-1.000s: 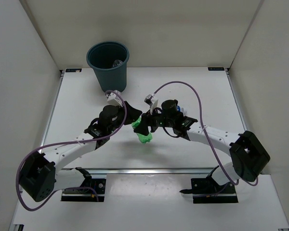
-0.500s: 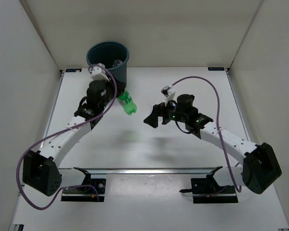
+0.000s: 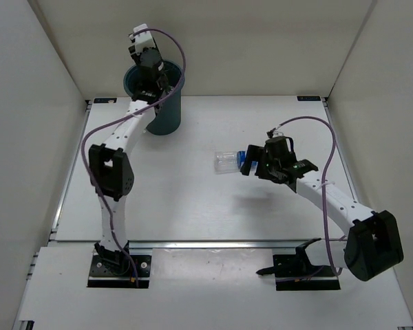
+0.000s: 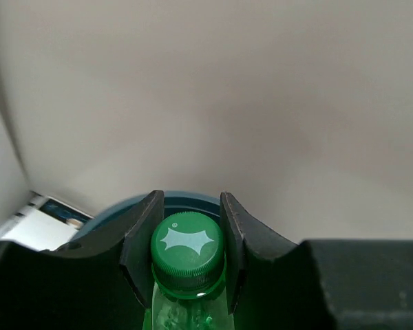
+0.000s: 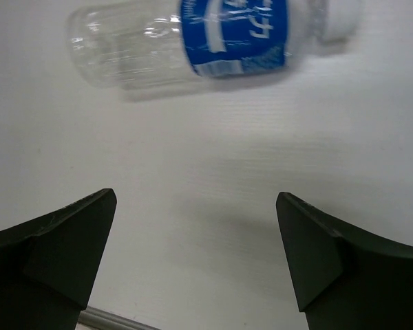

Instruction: Put the plastic bottles in the bin

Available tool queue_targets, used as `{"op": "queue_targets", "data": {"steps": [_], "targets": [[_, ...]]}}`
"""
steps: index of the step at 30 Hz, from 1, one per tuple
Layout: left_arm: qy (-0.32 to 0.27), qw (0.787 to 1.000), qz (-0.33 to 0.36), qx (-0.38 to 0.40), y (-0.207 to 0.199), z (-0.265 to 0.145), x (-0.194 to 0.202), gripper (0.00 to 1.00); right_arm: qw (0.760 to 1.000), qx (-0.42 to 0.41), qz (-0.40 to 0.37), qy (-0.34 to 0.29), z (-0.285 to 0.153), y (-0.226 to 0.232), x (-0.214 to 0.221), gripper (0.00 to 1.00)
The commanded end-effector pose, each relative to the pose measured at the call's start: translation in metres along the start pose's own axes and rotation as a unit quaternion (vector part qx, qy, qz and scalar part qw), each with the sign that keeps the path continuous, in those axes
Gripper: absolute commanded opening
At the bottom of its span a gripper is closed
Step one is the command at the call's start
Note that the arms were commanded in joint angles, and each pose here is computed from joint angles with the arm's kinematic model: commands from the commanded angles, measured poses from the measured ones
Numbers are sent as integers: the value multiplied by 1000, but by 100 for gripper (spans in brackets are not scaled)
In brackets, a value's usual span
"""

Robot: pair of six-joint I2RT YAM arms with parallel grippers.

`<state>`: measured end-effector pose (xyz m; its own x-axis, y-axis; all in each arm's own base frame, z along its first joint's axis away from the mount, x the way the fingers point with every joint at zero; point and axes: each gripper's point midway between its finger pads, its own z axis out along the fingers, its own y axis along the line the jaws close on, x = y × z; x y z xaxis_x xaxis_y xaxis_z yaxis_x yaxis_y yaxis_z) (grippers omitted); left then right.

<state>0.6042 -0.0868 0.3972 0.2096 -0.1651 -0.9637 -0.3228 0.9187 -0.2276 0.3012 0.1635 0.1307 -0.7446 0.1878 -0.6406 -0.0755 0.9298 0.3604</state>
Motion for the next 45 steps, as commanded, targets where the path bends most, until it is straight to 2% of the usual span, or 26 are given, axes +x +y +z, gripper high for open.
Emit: {"op": "queue_targets", "data": {"steps": [1, 3, 4, 5, 7, 10, 12, 14, 15, 17, 19, 20, 21, 23, 24, 26, 27, 28, 30, 31, 32, 34, 38, 41, 43, 45], "targets": [[-64, 994, 43, -80, 22, 19, -25, 19, 995, 85, 59, -10, -2, -25, -10, 99], [-87, 992, 42, -83, 18, 26, -33, 22, 993, 92, 75, -11, 0, -26, -11, 100], [-80, 992, 51, -82, 19, 30, -20, 35, 991, 98, 92, -11, 1, -28, -10, 99], [-81, 993, 37, -83, 18, 31, -22, 60, 988, 105, 111, -13, 4, -30, -11, 99], [-73, 995, 20, -62, 13, 33, -25, 98, 982, 110, 152, -17, 6, -36, -16, 100], [-66, 997, 18, -21, 9, 37, -52, 99, 977, 92, 190, -35, 11, -31, -33, 99], [-53, 999, 8, 0, 9, 37, -61, 99, 973, 107, 200, -52, 14, -31, -44, 99], [-50, 998, -26, 30, 6, 26, -92, 99, 965, 126, 221, -67, 18, -32, -55, 100], [-12, 998, -10, 53, 3, 21, -80, 99, 960, 135, 233, -75, 22, -34, -62, 99], [36, 994, -41, 91, 2, 6, -80, 99, 956, 134, 246, -89, 31, -33, -74, 99], [131, 975, -50, 175, -12, -35, -57, 98, 952, 158, 251, -80, 50, -37, -77, 99], [147, 965, -75, 204, -24, -61, -65, 99, 950, 161, 256, -75, 51, -35, -82, 99], [188, 955, -47, 225, -30, -81, -26, 99, 949, 172, 257, -63, 58, -38, -77, 99], [234, 941, 5, 245, -33, -135, 8, 99, 947, 187, 256, -58, 69, -37, -71, 99], [237, 935, 25, 262, -44, -161, 7, 99, 946, 190, 255, -64, 72, -33, -73, 99], [303, 913, 51, 269, -36, -204, 58, 99, 944, 208, 253, -47, 89, -32, -64, 99], [328, 896, 29, 297, -36, -226, 72, 99, 944, 209, 252, -41, 98, -30, -69, 99], [349, 882, -17, 317, -35, -238, 67, 99, 943, 221, 246, -31, 101, -33, -65, 99], [398, 855, -71, 325, -14, -255, 92, 99, 944, 236, 230, -21, 115, -27, -59, 99], [392, 850, -93, 340, -8, -259, 80, 99, 943, 239, 232, -14, 116, -25, -54, 99], [408, 849, -92, 323, 6, -264, 94, 99, 942, 242, 233, -7, 122, -27, -46, 99], [375, 881, -61, 283, 33, -264, 79, 98, 944, 230, 237, 1, 127, -20, -36, 99], [371, 895, -14, 248, 63, -281, 78, 99, 940, 254, 227, 15, 130, -28, -19, 99], [379, 891, -29, 249, 78, -295, 79, 99, 944, 242, 224, 17, 131, -28, -11, 90], [397, 881, -30, 257, 82, -309, 92, 99, 948, 231, 218, 6, 128, -25, -14, 71], [411, 868, -32, 275, 80, -320, 99, 99, 955, 216, 202, -7, 127, -24, -21, 59]]}}
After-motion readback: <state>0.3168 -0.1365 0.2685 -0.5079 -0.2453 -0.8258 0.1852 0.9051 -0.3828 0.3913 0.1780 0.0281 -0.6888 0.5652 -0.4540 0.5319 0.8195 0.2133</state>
